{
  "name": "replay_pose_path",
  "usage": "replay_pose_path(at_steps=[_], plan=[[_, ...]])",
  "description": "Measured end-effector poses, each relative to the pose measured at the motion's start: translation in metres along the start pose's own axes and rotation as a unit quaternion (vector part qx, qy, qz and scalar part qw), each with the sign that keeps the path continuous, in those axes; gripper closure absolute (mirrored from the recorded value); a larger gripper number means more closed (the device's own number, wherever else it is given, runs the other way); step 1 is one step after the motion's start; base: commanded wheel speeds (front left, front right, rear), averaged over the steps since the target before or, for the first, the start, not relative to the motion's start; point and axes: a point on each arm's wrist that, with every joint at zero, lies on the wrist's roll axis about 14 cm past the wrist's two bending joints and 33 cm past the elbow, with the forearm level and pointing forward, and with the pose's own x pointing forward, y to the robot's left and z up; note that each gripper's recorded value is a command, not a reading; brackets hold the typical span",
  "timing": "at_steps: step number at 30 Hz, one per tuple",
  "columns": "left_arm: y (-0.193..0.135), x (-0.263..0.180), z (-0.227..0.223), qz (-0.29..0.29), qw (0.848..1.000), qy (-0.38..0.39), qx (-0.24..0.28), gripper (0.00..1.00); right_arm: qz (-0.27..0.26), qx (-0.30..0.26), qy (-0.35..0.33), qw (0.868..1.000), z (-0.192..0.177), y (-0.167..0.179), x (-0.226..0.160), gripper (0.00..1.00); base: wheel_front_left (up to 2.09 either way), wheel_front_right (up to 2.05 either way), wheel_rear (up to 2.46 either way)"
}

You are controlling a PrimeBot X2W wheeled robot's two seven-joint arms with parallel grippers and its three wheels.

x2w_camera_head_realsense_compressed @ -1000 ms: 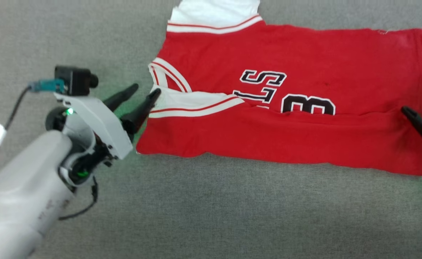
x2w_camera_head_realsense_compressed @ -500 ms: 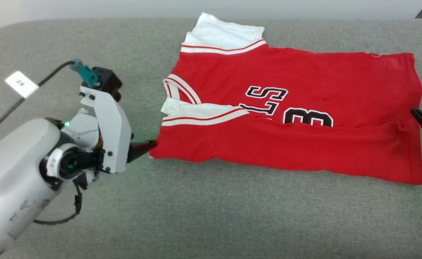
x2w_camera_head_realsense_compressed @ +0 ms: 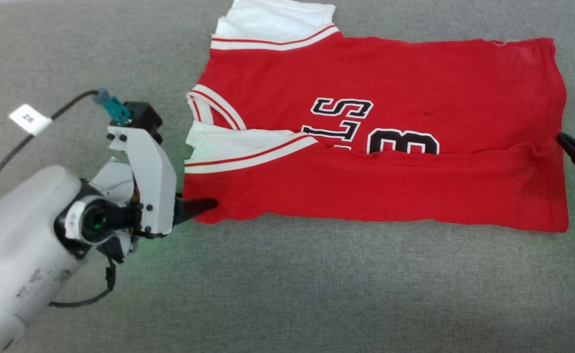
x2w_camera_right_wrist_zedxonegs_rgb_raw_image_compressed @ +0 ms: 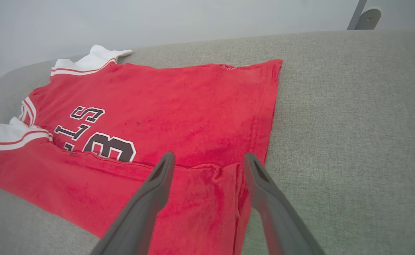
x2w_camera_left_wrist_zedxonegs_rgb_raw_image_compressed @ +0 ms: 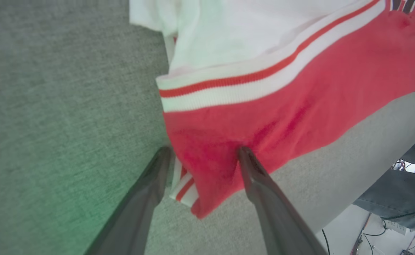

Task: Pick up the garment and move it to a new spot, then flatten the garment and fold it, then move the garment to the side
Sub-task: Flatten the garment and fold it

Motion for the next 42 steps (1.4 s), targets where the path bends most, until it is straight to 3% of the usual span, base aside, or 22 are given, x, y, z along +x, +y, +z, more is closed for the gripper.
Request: replay_pose_path(at_steps=[2,3,4,5,6,10,13,21,29,35,36,37,38,39,42], plan=[[0.001,0.006,-0.001,-0.008,1.000,0.006,-0.008,0.00,-0.005,0.000,0.001,1.000,0.000,-0.004,-0.001,0.00,0.00,0.00,0.00],[0.001,0.009,-0.001,-0.010,1.000,0.007,-0.011,0.24,-0.007,0.000,0.002,1.000,0.000,-0.006,-0.001,0.00,0.00,0.00,0.00],[0.001,0.011,-0.001,-0.014,1.000,0.008,-0.014,0.60,-0.009,0.000,0.003,1.000,-0.001,-0.007,-0.001,0.00,0.00,0.00,0.00],[0.001,0.013,-0.001,-0.016,1.000,0.009,-0.015,0.88,-0.010,0.001,0.004,1.000,-0.002,-0.008,-0.001,0.00,0.00,0.00,0.00],[0.001,0.014,0.000,-0.018,1.000,0.010,-0.016,1.00,-0.011,0.000,0.006,1.000,-0.002,-0.009,-0.002,0.00,0.00,0.00,0.00],[0.000,0.015,-0.001,-0.029,0.999,0.006,-0.023,1.00,-0.007,-0.011,0.024,1.000,-0.005,-0.005,-0.003,0.00,0.00,0.00,0.00],[-0.009,0.016,-0.001,-0.042,0.999,0.004,-0.016,1.00,0.000,-0.037,0.079,0.996,-0.016,-0.002,-0.008,0.00,0.00,0.00,0.00],[-0.015,0.017,-0.005,-0.052,0.999,0.002,-0.009,1.00,0.006,-0.100,0.276,0.956,-0.067,-0.004,-0.029,0.00,0.00,0.00,0.00],[-0.018,0.023,-0.004,-0.061,0.998,0.000,-0.006,1.00,-0.012,-0.104,0.330,0.938,-0.092,-0.015,-0.019,0.00,0.00,0.00,0.00],[-0.017,0.028,-0.002,-0.066,0.998,-0.004,-0.010,1.00,-0.022,-0.093,0.333,0.938,-0.103,-0.019,-0.003,0.00,0.00,0.00,0.00],[-0.018,0.028,-0.002,-0.068,0.998,-0.004,-0.010,1.00,-0.022,-0.091,0.336,0.937,-0.106,-0.020,-0.001,0.04,0.00,0.00,0.00],[-0.018,0.029,-0.001,-0.069,0.998,-0.005,-0.011,1.00,-0.020,-0.092,0.339,0.936,-0.108,-0.019,0.001,0.55,0.00,0.00,0.00],[-0.018,0.030,-0.001,-0.069,0.998,-0.005,-0.011,1.00,-0.021,-0.093,0.340,0.935,-0.108,-0.019,0.002,0.82,0.00,0.00,0.00],[-0.018,0.030,-0.001,-0.070,0.997,-0.005,-0.011,1.00,-0.020,-0.093,0.341,0.935,-0.109,-0.019,0.003,1.00,0.00,0.00,0.00],[-0.018,0.030,-0.001,-0.071,0.997,-0.008,-0.013,1.00,-0.021,-0.093,0.334,0.938,-0.106,-0.020,0.006,1.00,0.00,0.00,0.00]])
